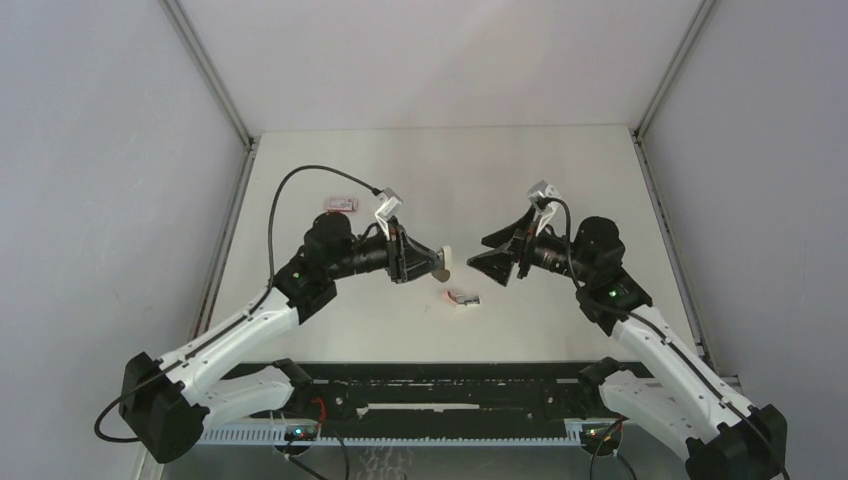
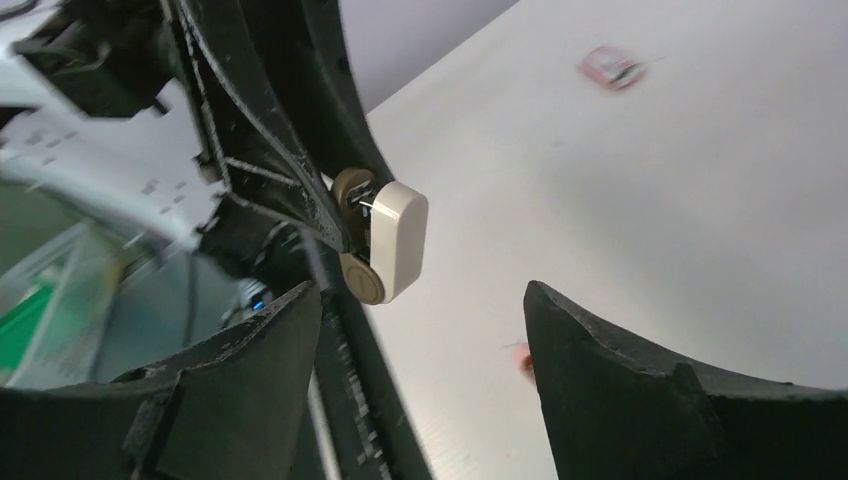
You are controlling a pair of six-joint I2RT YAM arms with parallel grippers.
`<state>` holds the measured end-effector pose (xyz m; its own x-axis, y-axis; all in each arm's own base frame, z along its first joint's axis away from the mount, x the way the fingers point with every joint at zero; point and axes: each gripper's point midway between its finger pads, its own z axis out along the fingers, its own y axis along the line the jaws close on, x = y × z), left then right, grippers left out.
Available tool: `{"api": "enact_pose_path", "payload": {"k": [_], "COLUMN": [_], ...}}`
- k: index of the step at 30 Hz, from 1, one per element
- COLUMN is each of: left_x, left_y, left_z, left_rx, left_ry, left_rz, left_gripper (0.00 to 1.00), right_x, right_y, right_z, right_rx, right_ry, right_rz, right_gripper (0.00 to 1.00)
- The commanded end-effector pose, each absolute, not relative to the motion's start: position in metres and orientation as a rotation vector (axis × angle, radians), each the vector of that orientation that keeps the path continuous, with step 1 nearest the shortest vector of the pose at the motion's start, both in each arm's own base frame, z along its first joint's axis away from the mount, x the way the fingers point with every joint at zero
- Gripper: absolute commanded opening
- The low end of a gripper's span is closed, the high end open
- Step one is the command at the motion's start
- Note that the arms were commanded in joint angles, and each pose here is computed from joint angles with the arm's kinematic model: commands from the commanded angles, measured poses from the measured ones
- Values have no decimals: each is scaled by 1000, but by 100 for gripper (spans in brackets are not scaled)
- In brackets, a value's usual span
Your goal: Load the staples into the stapler
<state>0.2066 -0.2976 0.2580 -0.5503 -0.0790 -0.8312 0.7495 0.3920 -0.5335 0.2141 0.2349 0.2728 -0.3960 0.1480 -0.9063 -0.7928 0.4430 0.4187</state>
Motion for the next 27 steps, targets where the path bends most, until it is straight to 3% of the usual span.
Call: {"api": "enact_pose_path", "payload": {"k": [1, 13, 21, 27], "left_x": [156, 122, 175, 178], "left_y": [-301, -307, -288, -296], "left_z": [293, 293, 265, 245], "left_rx": [910, 1088, 939, 998], "left_ry": [1568, 1533, 1643, 1676], "left_rz": [-1384, -1420, -882, -752], "left_gripper": [0, 0, 0, 0], "right_x": [166, 141, 195, 199], "right_y": [253, 281, 272, 279], "right_z": [306, 313, 271, 243], "right_rx": [-773, -925, -481, -361], "right_ry": [1596, 1592, 1996, 2140], "right_rz": [1438, 1552, 1347, 1273], "right_gripper": [73, 56, 57, 52]}}
